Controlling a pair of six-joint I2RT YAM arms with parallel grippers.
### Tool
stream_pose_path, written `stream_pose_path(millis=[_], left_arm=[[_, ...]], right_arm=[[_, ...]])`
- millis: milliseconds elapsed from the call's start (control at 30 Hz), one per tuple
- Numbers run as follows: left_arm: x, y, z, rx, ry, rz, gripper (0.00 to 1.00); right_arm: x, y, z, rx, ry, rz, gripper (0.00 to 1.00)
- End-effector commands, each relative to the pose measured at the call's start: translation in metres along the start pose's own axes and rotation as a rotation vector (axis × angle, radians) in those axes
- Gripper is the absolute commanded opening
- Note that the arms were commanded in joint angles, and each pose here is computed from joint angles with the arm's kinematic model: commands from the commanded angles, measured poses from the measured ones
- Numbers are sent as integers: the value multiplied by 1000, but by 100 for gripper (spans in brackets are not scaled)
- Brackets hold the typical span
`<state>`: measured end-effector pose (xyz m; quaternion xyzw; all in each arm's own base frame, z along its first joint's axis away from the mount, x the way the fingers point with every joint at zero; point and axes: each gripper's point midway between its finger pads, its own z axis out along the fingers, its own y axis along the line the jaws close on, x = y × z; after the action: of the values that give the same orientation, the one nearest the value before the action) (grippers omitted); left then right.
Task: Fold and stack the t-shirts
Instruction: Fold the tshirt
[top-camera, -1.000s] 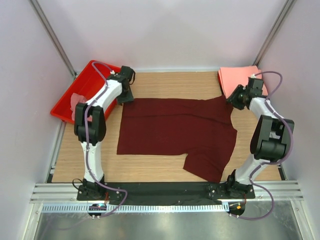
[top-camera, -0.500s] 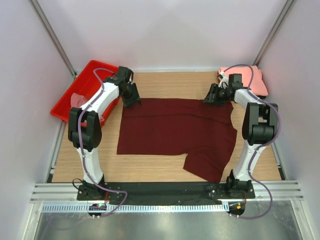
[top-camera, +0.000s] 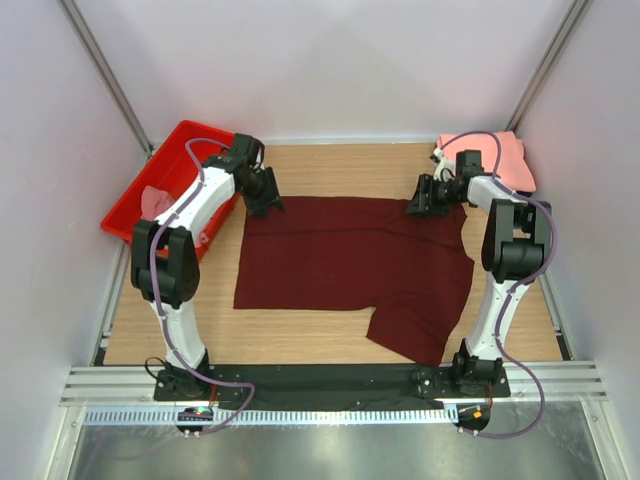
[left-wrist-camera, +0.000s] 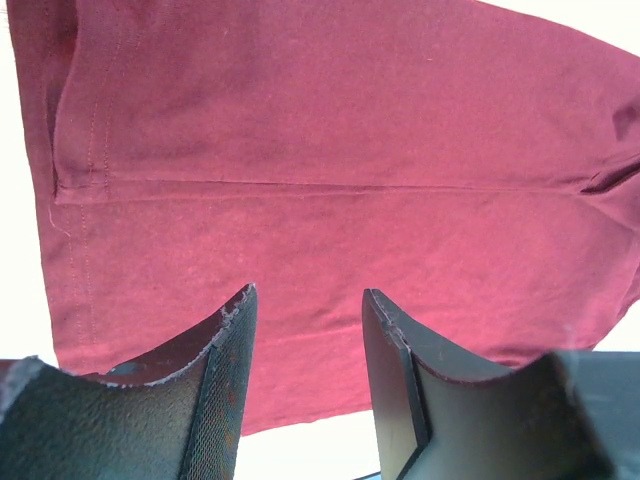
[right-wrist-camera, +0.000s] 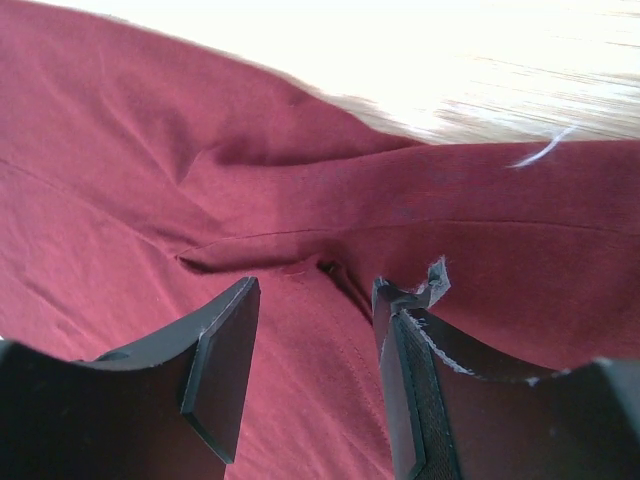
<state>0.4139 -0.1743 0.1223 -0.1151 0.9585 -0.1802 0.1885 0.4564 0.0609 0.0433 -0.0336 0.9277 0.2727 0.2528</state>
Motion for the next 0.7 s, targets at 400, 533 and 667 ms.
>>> stream_pose_path(millis=[400, 533, 667], left_arm=[[-18, -13, -38, 34, -88, 51, 48], [-17, -12, -37, 26, -85, 49, 48], [-17, -10, -37, 20, -85, 48, 47]], right_arm=[[-8, 13, 4, -84, 1, -39, 55], [-10, 16, 2, -88, -3, -42, 39], [-13, 25, -6, -87, -18, -54, 22]])
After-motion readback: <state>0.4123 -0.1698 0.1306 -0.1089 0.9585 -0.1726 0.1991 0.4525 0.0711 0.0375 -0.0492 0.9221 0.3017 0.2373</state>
